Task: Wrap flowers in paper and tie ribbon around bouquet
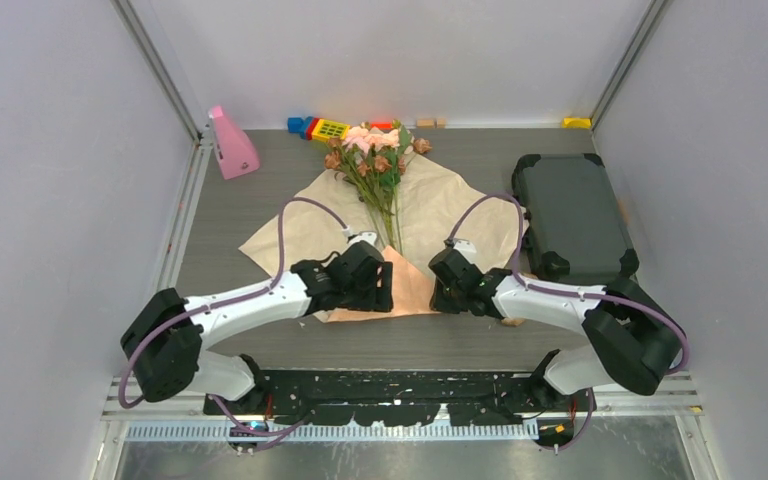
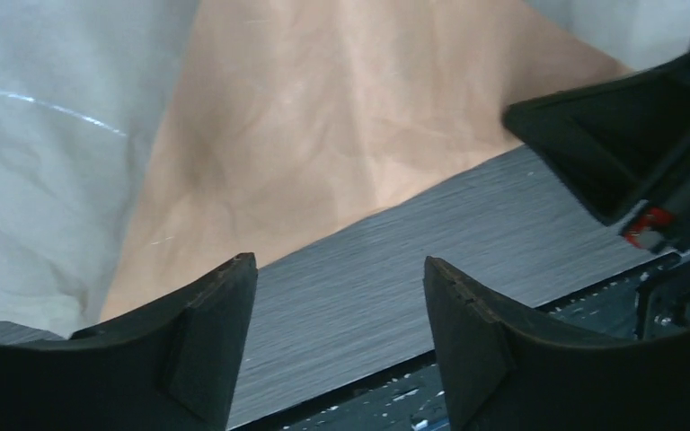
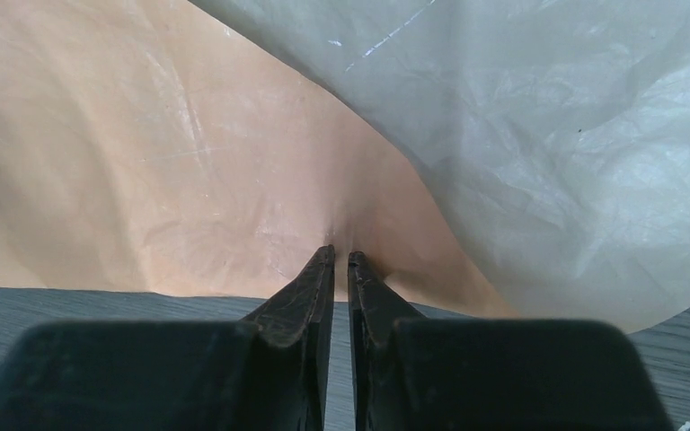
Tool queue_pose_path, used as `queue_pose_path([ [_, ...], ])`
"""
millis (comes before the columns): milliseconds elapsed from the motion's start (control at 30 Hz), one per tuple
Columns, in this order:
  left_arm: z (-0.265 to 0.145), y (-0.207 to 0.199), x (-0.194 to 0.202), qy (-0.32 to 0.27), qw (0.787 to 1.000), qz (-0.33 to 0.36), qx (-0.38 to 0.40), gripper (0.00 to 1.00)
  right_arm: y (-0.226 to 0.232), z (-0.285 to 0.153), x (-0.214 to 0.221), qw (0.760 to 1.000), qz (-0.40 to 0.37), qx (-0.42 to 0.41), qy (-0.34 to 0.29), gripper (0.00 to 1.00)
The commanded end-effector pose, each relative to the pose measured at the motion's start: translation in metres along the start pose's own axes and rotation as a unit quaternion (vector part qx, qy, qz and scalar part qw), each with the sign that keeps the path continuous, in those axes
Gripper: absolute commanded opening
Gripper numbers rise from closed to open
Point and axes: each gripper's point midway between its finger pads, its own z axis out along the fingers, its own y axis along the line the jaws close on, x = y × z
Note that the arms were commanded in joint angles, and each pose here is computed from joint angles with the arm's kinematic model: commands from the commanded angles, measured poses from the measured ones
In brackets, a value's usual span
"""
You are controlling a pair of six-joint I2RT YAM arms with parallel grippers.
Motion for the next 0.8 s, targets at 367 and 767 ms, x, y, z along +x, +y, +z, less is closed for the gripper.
queue_pose_path([
  [367, 0.05, 0.039, 0.056, 0.099, 0.983, -0.022, -0.153, 0.27, -0.03, 0.0, 0.009, 0.999, 0.029, 0.042, -0.013, 0.15],
  [767, 0.002, 0.139, 0.099, 0.141, 0.947, -0.104, -0.27, 0.2, -0.086, -0.014, 0.009, 0.991, 0.063, 0.115, -0.02, 0.15],
])
